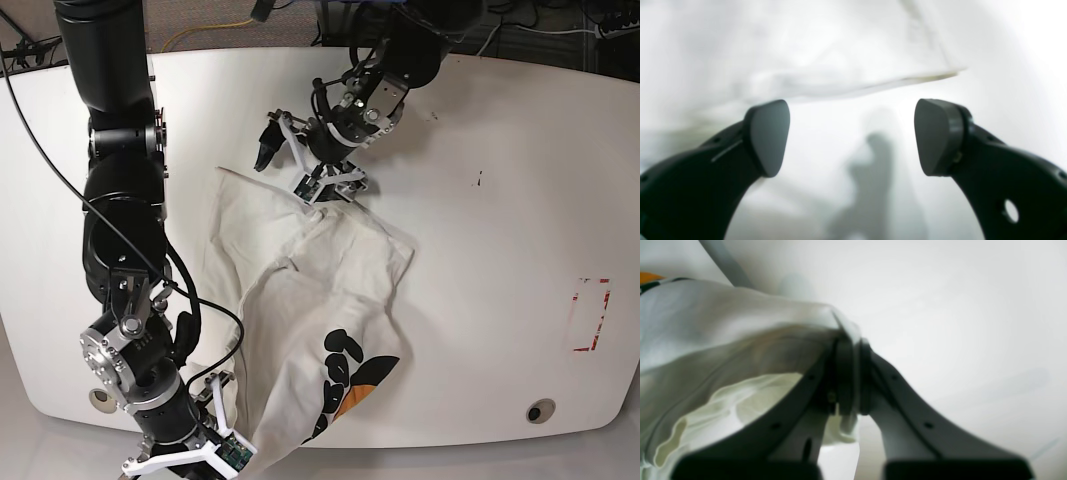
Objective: Fold the T-shirt properly
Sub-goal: 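Reach the left gripper into the shirt and grasp another edge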
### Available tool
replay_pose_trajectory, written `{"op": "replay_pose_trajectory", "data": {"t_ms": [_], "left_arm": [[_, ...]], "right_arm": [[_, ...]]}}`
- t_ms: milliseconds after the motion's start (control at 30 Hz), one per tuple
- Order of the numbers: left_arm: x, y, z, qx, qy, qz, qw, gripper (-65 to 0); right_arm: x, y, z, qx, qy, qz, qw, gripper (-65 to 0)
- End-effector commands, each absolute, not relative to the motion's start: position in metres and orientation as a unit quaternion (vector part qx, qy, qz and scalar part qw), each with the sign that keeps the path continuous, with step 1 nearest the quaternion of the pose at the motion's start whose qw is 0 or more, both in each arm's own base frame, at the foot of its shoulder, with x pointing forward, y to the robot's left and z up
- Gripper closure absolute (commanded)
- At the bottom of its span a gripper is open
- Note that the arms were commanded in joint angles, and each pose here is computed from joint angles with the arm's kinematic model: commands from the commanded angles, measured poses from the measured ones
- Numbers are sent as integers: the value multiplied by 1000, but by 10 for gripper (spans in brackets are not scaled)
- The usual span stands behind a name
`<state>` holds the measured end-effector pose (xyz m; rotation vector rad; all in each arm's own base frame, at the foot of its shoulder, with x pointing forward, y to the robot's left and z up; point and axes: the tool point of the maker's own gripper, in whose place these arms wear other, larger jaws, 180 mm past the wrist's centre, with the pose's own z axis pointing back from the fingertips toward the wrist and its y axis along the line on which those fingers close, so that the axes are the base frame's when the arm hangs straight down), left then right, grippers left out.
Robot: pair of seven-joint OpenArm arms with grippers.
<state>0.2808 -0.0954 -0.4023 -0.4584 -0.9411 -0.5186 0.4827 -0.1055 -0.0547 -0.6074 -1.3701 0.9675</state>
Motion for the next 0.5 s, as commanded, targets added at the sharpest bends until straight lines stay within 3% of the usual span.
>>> {"op": "replay_pose_trajectory", "data": {"t_ms": [0, 400, 467], "left_arm": [[300, -115, -389, -231, -461, -235, 824, -554], [304, -145, -409, -232, -429, -279, 827, -546], [302, -148, -420, -225, -415, -299, 829, -474]], "right_arm": [[482, -105, -26, -275, -625, 410, 604, 0], [482, -107, -28, -275, -624, 409, 607, 0], [482, -107, -28, -275, -624, 409, 607, 0]]}}
